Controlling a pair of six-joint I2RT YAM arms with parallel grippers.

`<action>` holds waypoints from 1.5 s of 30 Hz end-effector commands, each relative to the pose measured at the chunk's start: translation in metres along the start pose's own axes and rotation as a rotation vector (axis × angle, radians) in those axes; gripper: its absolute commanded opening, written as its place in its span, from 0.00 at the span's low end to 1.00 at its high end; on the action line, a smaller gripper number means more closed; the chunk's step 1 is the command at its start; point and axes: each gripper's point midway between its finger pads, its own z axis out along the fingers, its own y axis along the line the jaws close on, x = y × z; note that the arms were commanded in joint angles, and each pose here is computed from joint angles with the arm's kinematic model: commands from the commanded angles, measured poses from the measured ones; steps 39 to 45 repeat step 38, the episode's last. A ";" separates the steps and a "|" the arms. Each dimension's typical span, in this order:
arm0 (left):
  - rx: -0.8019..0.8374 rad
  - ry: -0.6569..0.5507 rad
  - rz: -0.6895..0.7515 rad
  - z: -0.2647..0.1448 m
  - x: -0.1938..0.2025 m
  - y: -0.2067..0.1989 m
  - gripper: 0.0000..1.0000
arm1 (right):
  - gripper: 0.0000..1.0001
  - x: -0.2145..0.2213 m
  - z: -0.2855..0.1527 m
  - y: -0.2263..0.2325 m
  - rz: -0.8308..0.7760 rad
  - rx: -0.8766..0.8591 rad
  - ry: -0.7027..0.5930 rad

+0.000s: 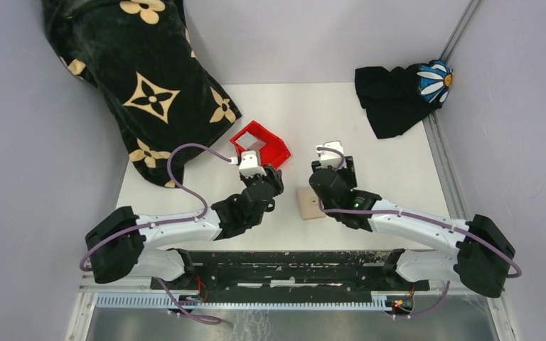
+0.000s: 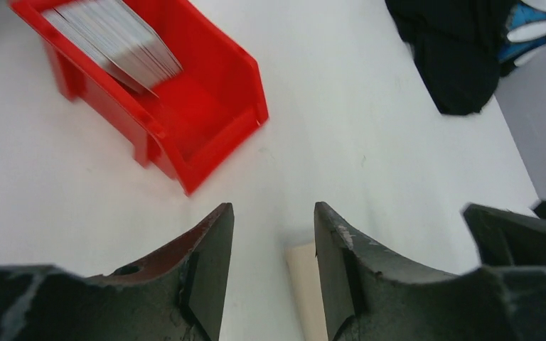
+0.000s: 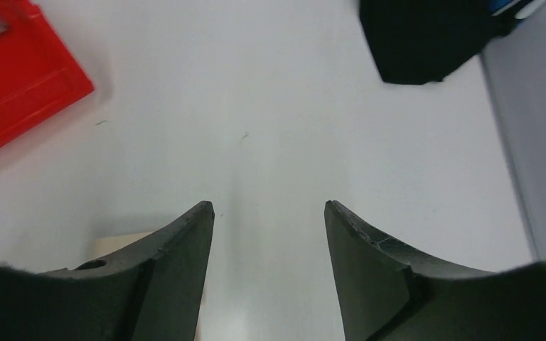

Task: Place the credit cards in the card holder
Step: Close the card holder at the center of the board, then reset both arms

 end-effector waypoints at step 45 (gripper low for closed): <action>-0.416 -0.317 0.189 -0.007 -0.084 0.132 0.99 | 1.00 0.011 -0.010 -0.102 0.134 0.403 0.016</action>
